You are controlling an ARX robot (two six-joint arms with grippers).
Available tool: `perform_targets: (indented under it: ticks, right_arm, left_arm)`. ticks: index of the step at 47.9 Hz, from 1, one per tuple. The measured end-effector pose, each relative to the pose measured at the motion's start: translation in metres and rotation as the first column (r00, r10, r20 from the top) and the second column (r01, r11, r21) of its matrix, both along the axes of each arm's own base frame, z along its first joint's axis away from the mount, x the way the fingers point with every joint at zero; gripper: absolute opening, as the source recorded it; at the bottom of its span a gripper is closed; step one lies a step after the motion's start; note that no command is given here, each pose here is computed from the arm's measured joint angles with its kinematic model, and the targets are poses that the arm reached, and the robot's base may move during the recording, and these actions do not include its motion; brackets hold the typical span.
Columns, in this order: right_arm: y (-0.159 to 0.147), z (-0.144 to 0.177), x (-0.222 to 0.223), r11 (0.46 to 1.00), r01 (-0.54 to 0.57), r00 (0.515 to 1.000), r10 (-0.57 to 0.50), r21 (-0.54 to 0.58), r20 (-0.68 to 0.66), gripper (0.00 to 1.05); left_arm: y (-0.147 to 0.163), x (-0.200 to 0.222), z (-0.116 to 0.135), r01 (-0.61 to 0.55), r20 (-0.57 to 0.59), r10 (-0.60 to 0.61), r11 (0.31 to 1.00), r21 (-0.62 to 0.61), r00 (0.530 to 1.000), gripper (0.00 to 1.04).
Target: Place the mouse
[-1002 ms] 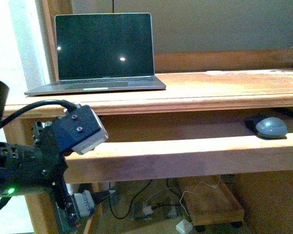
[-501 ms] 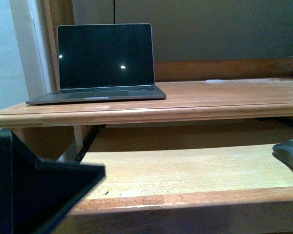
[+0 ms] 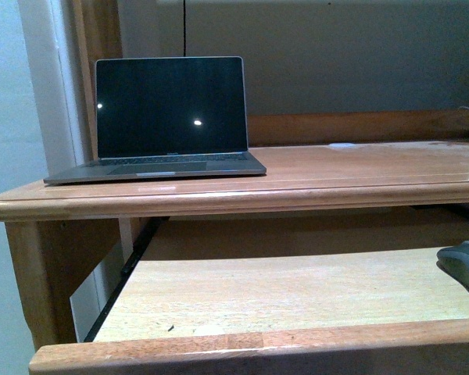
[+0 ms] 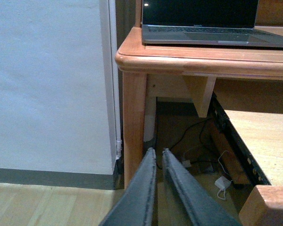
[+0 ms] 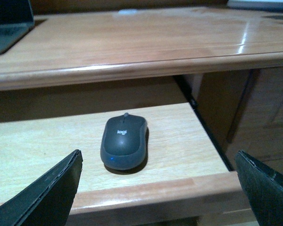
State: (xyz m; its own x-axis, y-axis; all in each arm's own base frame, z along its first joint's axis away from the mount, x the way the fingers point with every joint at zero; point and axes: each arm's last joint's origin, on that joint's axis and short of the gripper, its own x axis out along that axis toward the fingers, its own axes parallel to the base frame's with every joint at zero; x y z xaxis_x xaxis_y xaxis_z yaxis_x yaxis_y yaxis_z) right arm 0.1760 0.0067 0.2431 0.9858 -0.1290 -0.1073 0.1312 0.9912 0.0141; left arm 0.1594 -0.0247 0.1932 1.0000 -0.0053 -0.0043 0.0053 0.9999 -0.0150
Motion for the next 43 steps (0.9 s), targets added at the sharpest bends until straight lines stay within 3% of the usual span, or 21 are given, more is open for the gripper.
perform_targets:
  ticks: [1, 8, 18, 25, 43]
  right_arm:
    - [0.003, 0.002, 0.010, 1.000, -0.019, 1.000, 0.018, -0.017, -0.025, 0.97]
    - [0.017, 0.004, 0.060, 0.990, -0.094, 0.981, 0.074, -0.107, -0.178, 0.97]
    - [0.015, 0.000, 0.100, 0.975, -0.032, 0.959, -0.032, -0.221, -0.280, 0.97]
    - [0.010, -0.013, 0.108, 0.974, -0.031, 0.928, -0.056, -0.225, -0.368, 0.97]
    - [0.010, -0.020, 0.132, 0.979, -0.011, 0.909, -0.076, -0.204, -0.410, 0.97]
  left_arm:
    - [0.002, -0.002, -0.002, 0.001, -0.001, -0.001, 1.000, 0.000, 1.000, 0.02]
    - [0.009, -0.013, -0.009, -0.001, -0.002, 0.001, 1.000, 0.004, 1.000, 0.03]
    - [0.024, -0.025, -0.016, -0.005, -0.002, 0.005, 1.000, 0.005, 1.000, 0.03]
    - [0.024, -0.032, -0.023, 0.000, 0.013, 0.000, 1.000, 0.004, 1.000, 0.03]
    - [0.024, -0.042, -0.024, -0.001, 0.012, 0.001, 1.000, 0.005, 1.000, 0.03]
